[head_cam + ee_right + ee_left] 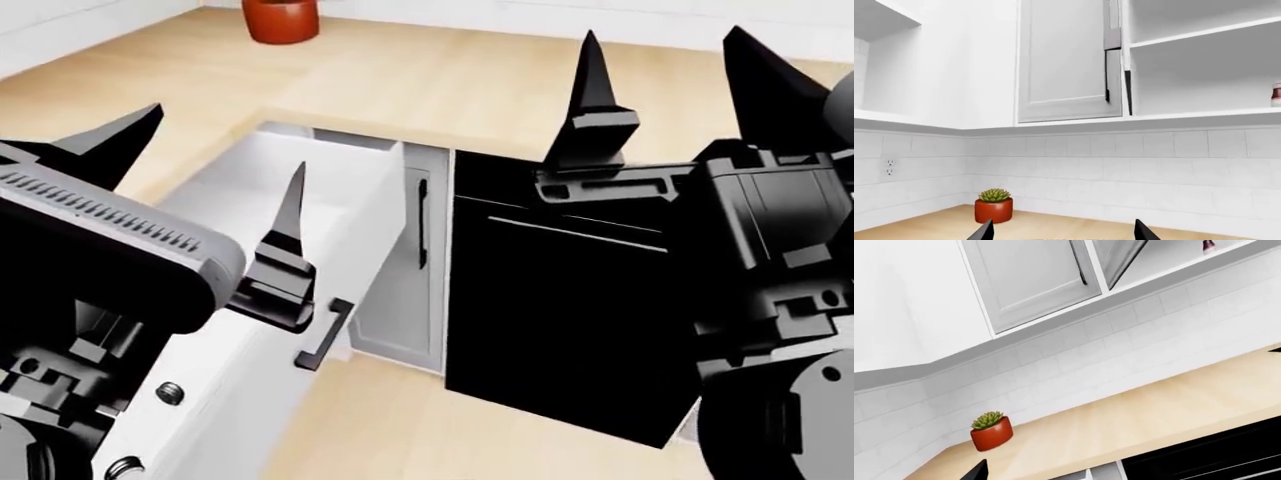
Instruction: Pick and place the shaker into the drawer. Then close the cabinet.
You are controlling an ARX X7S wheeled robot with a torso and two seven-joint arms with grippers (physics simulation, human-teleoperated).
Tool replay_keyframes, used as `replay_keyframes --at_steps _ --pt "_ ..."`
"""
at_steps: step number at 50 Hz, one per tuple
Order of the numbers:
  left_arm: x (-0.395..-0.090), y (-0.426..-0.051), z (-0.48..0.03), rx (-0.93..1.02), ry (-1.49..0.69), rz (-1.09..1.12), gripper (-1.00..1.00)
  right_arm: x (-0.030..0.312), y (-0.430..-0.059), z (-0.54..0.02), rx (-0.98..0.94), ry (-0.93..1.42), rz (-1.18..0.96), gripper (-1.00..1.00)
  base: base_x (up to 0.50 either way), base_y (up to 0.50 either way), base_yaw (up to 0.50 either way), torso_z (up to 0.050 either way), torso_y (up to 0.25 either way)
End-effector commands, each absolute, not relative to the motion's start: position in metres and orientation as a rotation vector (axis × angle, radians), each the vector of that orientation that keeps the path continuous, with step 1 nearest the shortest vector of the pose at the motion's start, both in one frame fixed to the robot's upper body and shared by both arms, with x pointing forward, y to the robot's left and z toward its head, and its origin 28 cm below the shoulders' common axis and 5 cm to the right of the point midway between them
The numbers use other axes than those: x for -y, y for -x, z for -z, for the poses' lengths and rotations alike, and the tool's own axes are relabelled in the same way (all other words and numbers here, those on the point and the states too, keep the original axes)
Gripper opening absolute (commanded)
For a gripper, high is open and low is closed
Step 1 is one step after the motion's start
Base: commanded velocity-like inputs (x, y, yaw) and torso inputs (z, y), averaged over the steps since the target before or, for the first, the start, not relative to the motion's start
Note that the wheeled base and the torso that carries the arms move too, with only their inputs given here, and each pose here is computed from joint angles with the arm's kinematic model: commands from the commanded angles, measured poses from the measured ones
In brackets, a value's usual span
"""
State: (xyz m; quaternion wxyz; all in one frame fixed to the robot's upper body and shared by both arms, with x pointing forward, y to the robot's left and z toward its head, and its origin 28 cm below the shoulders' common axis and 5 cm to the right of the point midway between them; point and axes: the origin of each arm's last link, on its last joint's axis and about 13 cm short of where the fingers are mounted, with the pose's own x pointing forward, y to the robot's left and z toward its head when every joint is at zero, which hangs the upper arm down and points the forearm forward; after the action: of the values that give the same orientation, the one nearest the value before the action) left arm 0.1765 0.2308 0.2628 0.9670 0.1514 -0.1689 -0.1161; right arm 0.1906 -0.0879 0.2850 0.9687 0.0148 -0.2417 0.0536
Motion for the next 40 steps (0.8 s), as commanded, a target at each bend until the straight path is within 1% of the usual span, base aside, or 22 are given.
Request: replay_keyframes --at_steps 1,29,40 --pt "-0.2310 -0.1761 -0.2627 0.340 -0.310 0.234 1.00 0.0873 -0.1906 -0.2822 0.485 -0.045 -0.107 1.00 0.00 0.00 -0.50 0.000 0.000" --pt "-0.2327 -0.1769 -0.2640 0.344 -0.315 0.226 1.00 0.0858 -0.1946 -0.2818 0.480 -0.073 -0.106 1.00 0.00 0.00 -0.50 0.000 0.000" --pt "-0.2328 -0.1753 -0.2623 0.340 -0.317 0.225 1.00 0.0828 -0.1930 -0.2795 0.485 -0.123 -0.157 1.00 0.01 -0.50 0.00 0.000 0.000"
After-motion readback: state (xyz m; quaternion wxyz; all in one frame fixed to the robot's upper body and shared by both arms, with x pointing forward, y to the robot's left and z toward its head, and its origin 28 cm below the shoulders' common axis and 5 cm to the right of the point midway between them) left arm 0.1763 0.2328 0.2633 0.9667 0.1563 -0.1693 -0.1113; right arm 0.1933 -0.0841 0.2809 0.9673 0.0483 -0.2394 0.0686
